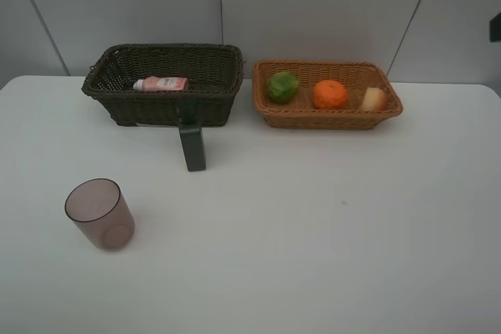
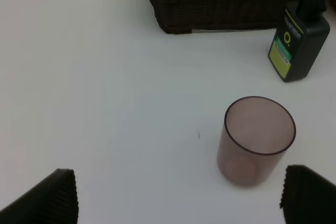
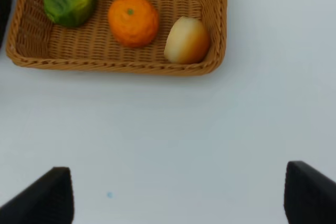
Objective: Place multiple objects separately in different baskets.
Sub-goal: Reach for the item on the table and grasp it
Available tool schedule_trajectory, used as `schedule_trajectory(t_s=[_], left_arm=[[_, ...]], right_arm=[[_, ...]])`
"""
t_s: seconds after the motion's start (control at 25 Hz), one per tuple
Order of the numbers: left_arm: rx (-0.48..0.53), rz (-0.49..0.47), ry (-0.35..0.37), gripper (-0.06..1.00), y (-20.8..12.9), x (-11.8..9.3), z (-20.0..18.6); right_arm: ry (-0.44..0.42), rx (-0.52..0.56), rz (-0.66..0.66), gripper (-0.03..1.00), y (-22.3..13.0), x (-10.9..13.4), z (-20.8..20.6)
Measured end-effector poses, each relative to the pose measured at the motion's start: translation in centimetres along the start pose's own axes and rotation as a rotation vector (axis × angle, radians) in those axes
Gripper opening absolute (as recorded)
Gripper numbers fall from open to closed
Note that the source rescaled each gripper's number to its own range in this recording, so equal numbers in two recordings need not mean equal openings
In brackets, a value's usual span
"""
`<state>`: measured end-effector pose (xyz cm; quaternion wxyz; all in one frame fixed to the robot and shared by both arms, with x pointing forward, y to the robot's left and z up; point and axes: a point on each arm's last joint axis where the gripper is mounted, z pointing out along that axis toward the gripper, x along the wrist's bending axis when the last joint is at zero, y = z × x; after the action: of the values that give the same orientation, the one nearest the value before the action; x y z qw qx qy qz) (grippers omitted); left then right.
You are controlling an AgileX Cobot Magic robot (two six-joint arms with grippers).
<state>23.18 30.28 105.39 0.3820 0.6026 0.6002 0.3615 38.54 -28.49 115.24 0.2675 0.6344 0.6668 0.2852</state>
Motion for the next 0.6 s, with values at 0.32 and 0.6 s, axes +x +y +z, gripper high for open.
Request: schedule_trajectory(t_s=[0.32, 0.6], left_arm=[[0.0, 0.0, 0.0, 1.0, 0.0, 0.0, 0.0], [0.0, 0.0, 0.0, 1.0, 0.0, 0.0, 0.0]], right_arm=[[0.003, -0.145, -0.013, 0.71, -9.4, -0.8, -5.1], [0.007, -0.248, -0.006, 0.72, -15.9, -1.1, -5.3]])
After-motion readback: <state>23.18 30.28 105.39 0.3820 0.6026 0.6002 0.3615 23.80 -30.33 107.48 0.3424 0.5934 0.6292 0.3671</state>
